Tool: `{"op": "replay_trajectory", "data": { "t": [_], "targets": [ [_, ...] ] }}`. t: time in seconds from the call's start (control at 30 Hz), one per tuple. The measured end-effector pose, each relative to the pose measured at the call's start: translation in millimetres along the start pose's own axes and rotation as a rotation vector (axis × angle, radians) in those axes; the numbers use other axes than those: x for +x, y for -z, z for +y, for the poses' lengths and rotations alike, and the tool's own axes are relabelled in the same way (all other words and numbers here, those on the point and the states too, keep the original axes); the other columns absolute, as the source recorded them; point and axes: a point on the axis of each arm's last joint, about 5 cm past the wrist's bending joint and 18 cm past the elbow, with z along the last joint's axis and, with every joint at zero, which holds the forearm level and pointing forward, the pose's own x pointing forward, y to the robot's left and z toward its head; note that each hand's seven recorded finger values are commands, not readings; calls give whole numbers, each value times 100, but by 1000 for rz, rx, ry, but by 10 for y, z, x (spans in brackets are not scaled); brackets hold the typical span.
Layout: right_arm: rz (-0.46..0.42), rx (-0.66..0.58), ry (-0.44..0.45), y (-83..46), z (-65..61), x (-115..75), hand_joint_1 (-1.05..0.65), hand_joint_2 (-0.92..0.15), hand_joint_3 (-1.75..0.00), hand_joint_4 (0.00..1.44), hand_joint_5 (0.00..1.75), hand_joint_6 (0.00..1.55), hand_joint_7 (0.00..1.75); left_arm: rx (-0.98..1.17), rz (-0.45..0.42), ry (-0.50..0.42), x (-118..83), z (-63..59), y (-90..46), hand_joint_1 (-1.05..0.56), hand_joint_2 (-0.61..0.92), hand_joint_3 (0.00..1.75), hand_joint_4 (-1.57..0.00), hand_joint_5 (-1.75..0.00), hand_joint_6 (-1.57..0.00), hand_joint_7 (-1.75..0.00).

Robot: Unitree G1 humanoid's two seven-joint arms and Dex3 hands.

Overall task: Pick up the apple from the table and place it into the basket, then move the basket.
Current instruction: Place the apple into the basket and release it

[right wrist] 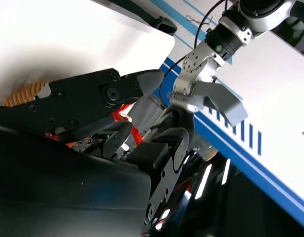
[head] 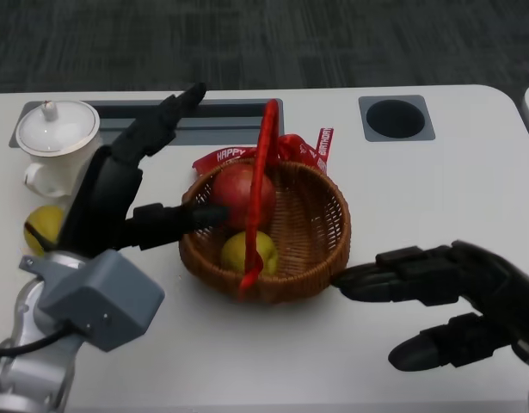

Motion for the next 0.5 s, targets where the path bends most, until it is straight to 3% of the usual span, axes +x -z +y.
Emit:
{"op": "replay_trajectory", "data": {
  "t": [0.23, 0.5],
  "targets": [
    [-108, -124, -110, -31, -258, 210, -55, -90, -1, 77, 0, 69, 0, -15, 11, -1, -350, 130, -171, -47, 81, 0, -47, -3, -53, -2],
    [-15, -240, -301, 137, -456, 460, -65, -88, 0, 66, 0, 64, 0, 9, 28, 2, -666, 310, -230, -52, 80, 0, -54, -3, -57, -2]
  ]
}}
